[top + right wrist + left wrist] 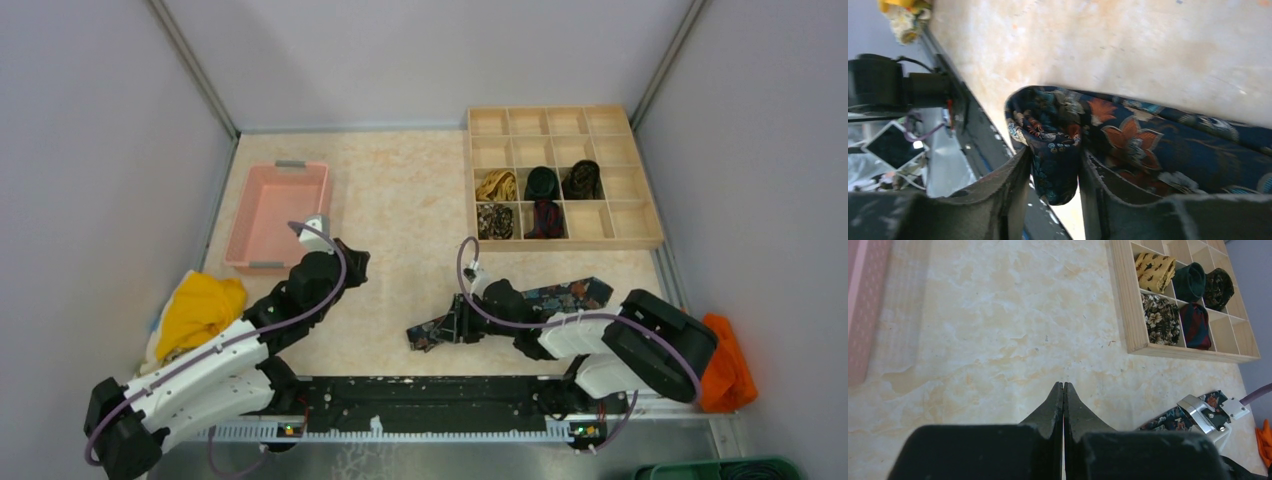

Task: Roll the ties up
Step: Roll the tie at the center of the board.

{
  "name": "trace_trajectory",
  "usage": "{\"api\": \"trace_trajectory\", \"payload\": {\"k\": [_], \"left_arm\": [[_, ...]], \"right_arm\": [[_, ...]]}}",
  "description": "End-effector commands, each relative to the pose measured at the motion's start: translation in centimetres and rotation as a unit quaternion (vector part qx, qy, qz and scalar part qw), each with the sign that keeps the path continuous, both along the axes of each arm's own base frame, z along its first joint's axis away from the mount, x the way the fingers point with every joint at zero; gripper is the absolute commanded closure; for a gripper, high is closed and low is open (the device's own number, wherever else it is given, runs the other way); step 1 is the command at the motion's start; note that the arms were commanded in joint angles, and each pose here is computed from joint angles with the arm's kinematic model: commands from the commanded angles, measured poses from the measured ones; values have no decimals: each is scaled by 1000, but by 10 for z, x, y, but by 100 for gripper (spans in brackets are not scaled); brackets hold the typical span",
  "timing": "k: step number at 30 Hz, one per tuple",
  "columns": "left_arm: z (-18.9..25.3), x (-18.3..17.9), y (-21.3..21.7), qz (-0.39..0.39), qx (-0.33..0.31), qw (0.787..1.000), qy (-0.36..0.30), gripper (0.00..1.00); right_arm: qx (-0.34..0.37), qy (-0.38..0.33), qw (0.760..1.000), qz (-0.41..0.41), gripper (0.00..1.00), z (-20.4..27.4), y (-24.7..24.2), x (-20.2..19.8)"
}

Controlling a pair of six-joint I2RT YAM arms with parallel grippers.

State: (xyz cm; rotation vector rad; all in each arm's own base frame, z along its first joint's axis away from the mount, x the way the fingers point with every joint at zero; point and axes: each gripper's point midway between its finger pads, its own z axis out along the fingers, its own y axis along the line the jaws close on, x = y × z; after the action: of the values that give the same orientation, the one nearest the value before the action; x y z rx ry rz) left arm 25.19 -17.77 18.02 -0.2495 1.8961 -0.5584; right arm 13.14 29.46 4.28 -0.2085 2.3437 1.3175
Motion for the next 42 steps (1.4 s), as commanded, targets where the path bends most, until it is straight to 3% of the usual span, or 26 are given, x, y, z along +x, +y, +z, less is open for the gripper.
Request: {"api": "trace_trajectory", "payload": {"k": [1, 15, 23, 26, 30, 35, 42], "left_arm": [[11, 4, -18, -31, -10, 999, -12, 100], [-30, 15, -53, -82, 16, 996, 23, 100], [-72, 15, -92, -152, 22, 986, 66, 100], [-88, 12, -104, -183, 24, 980, 75, 100], [-97, 10, -119, -226, 21, 972, 61, 100], [-113, -1, -130, -274, 21, 959, 63, 100], [-140, -22, -133, -317, 13, 944, 88, 100]], "right_arm": [[-70, -23, 997, -19, 58, -9, -13, 15], [-157, -40, 985, -57, 56, -6, -43, 25], [-150, -71, 985, -48, 56, 24, -43, 18], [-142, -82, 986, -39, 67, 38, -37, 2], [-136, -68, 988, -11, 99, 33, -26, -23], [-148, -51, 987, 25, 100, 11, -10, -44], [-183, -47, 982, 24, 100, -21, 3, -39]]}}
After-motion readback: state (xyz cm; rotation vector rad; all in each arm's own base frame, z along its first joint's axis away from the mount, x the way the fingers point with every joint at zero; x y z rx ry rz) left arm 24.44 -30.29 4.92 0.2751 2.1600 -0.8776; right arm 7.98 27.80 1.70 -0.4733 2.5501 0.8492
